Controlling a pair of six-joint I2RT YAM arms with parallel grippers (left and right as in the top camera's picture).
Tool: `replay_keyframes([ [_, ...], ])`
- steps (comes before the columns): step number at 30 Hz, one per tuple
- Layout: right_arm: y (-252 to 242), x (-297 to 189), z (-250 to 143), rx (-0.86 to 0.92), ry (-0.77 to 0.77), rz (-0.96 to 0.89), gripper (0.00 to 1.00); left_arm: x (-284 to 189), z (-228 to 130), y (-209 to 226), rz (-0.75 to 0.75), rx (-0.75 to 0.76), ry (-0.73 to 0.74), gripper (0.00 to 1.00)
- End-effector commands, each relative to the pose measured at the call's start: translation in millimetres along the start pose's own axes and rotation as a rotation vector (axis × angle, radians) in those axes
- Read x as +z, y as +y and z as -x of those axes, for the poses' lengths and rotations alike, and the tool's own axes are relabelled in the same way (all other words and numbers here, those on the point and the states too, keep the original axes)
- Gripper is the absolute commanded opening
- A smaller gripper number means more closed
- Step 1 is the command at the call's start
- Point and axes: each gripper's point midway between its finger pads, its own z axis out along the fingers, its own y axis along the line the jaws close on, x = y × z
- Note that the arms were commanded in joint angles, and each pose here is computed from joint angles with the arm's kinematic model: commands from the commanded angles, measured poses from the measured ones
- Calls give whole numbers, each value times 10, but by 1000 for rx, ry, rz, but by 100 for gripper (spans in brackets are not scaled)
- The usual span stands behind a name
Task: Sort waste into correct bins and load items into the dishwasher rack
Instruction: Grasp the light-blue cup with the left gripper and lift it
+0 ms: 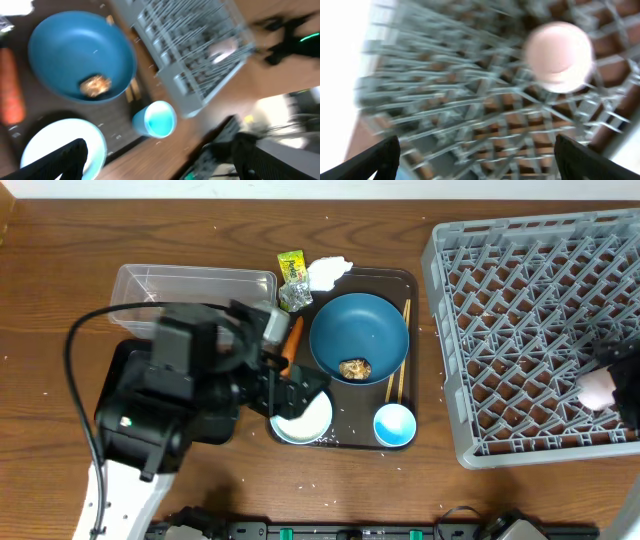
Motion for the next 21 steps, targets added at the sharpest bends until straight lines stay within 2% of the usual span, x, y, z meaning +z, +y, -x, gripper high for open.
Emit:
replay_keyframes([
  [1, 486, -325, -132, -140, -7, 186, 92, 108, -28, 185, 194, 82, 12, 93],
  [8, 790, -441, -503, -419, 29, 260, 97, 783, -374, 156, 271, 193, 223, 93],
  [12, 757, -406, -593, -439, 63, 237, 97, 1229, -639, 80, 252, 221, 347, 92],
  [15, 742, -406, -608, -435, 71, 232, 97, 1474, -821, 97, 266, 183, 416, 91],
  [21, 720, -403, -620, -446, 75, 223, 97, 1846, -1110, 272, 322, 70, 520, 73],
])
